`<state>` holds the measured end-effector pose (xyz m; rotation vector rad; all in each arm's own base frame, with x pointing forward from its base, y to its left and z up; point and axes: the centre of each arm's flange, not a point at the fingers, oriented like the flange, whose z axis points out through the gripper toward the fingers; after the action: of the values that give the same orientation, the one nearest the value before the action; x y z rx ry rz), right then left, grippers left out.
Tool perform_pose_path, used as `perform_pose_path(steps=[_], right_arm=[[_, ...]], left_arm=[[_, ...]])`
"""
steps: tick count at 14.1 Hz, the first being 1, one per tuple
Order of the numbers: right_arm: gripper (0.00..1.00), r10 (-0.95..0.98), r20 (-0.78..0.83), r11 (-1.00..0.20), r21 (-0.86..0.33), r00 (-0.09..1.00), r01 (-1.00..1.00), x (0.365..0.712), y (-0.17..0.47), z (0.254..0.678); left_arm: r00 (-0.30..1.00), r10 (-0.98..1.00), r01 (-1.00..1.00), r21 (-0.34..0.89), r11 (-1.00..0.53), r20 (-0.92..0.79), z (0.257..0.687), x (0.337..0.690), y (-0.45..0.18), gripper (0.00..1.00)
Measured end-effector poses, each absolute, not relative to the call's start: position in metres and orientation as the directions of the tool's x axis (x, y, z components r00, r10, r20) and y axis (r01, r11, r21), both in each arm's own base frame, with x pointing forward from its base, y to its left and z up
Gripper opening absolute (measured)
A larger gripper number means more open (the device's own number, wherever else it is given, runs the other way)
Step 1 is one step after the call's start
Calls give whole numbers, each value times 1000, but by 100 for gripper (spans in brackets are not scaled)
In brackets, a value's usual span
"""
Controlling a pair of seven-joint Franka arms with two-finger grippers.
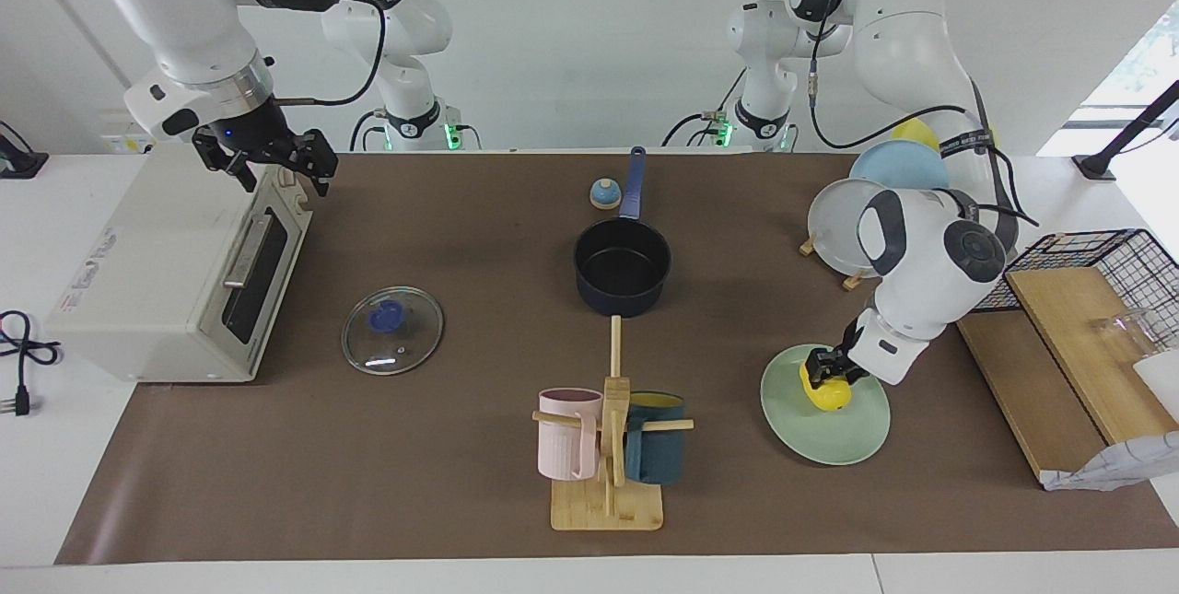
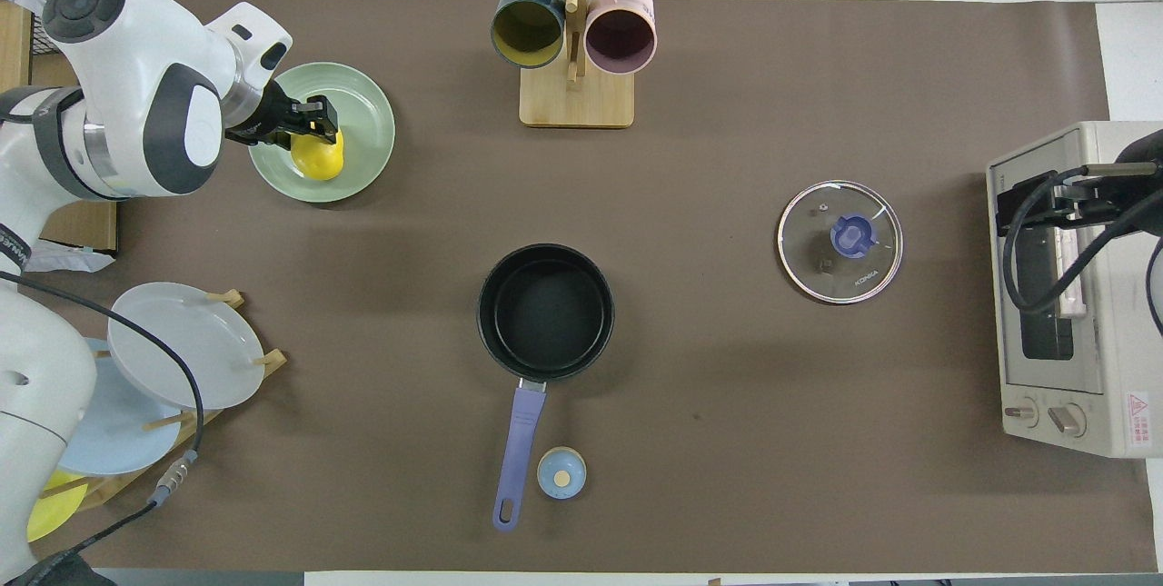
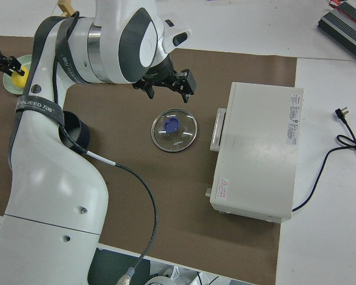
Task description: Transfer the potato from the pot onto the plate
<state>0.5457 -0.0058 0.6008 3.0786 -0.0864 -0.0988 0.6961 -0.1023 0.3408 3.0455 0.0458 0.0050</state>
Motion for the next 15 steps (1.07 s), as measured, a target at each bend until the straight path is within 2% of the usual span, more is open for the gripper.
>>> perform_pose_path(steps=[4, 6, 7, 8, 11, 15], right_arm=[[100, -58, -62, -997, 62, 996, -54, 546, -6, 601], [100, -58, -62, -997, 62, 996, -54, 546, -6, 601], [100, -58, -62, -997, 62, 996, -54, 546, -6, 601], [100, -58, -62, -997, 62, 996, -54, 546, -6, 601], [100, -58, -62, -997, 62, 996, -54, 546, -6, 601], [100, -58, -62, -997, 62, 996, -54, 546, -6, 601]], left_arm=[[1000, 10, 9, 76, -997, 15, 341, 694, -106, 59], [999, 5, 3, 69, -998, 38, 351, 696, -106, 81], [998, 9, 5, 71, -997, 63, 368, 697, -103, 95], [996, 14, 8, 72, -997, 90, 394, 695, -99, 100], [996, 32, 28, 59, -998, 81, 485, 666, -79, 100], [999, 36, 35, 46, -998, 12, 601, 588, -61, 100]])
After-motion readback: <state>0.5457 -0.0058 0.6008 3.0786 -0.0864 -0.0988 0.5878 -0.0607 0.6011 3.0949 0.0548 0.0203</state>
